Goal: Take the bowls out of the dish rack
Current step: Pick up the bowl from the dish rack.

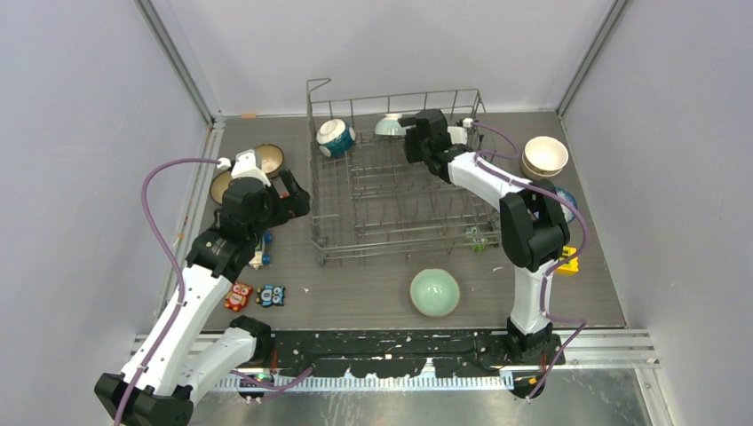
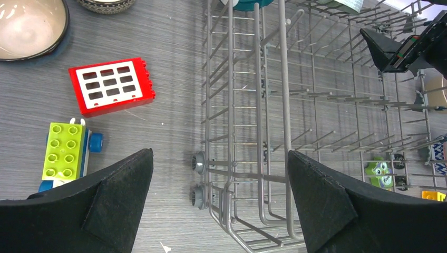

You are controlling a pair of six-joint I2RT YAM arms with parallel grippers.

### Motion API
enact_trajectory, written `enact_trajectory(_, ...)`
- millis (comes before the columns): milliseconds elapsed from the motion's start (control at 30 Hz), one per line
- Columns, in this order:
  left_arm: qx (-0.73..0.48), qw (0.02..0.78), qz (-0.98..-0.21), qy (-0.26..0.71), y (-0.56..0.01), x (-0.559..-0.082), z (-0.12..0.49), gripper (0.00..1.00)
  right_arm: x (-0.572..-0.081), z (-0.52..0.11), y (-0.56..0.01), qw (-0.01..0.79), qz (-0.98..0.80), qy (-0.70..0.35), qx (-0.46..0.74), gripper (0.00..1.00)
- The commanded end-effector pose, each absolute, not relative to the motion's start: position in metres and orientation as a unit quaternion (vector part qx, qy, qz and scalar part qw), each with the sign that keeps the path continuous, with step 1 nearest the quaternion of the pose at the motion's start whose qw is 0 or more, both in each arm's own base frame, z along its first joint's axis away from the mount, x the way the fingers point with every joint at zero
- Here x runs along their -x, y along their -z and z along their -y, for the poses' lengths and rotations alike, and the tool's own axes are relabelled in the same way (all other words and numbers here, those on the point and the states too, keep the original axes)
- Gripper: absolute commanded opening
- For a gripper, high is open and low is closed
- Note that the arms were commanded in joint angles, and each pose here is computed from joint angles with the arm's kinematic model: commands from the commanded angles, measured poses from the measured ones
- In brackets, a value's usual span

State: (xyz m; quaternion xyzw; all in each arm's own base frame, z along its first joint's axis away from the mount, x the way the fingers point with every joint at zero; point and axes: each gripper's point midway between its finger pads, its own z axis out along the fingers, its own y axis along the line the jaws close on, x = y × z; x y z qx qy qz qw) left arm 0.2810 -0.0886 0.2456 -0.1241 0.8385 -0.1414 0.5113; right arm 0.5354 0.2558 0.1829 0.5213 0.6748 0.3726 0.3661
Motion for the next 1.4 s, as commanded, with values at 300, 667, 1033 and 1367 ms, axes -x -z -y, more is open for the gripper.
enact_trajectory(300,0.125,0.514,-0.836,0.143,-0.245,-0.285,0.090,1.00,-0.558,-0.260,-0.178,0.381,-0.649,-0.375,-0.541,0.69)
enact_trajectory(667,0.127,0.508,-0.840,0.140,-0.240,-0.286,0.090,1.00,-0.573,-0.261,-0.179,0.405,-0.605,-0.413,-0.547,0.63)
enact_trajectory(1033,0.126,0.504,-0.843,0.139,-0.236,-0.287,0.091,1.00,-0.581,-0.263,-0.184,0.424,-0.578,-0.445,-0.537,0.47)
enact_trajectory(1367,0.125,0.517,-0.837,0.128,-0.245,-0.295,0.088,1.00,-0.571,-0.262,-0.208,0.437,-0.585,-0.450,-0.513,0.65)
